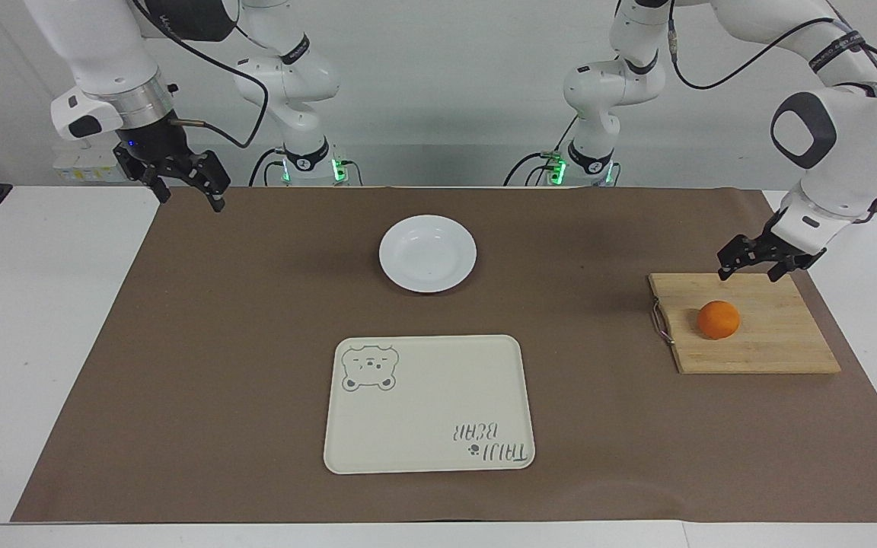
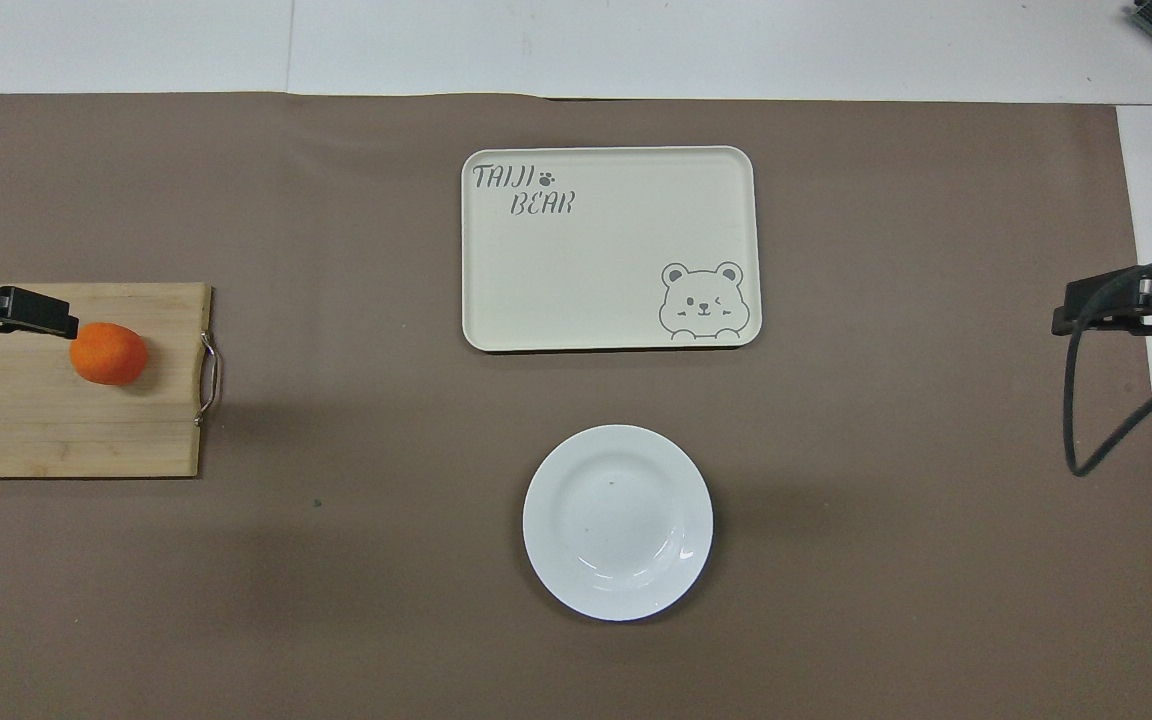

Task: Place orange and plate with both arms
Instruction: 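Lower the left gripper onto the orange and close it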

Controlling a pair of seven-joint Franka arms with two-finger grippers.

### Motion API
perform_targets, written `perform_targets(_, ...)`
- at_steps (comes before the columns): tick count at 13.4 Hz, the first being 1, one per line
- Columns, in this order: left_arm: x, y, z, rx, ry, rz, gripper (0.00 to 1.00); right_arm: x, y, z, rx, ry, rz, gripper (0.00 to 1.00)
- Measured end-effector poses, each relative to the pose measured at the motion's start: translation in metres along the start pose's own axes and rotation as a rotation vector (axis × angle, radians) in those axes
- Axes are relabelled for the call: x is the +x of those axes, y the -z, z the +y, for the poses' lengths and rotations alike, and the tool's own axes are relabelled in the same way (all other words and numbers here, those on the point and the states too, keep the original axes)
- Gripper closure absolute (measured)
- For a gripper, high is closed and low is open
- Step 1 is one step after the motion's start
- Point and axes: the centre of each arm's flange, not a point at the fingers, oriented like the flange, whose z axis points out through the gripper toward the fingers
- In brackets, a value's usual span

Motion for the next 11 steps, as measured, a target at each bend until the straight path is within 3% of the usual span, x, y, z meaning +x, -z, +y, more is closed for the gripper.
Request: perform_targets(11,0.002,-0.115,-0.026,0.019,-0.105,0.043,0.00,0.000,0.000,0.000,0.000,0.000,0.000,0.00)
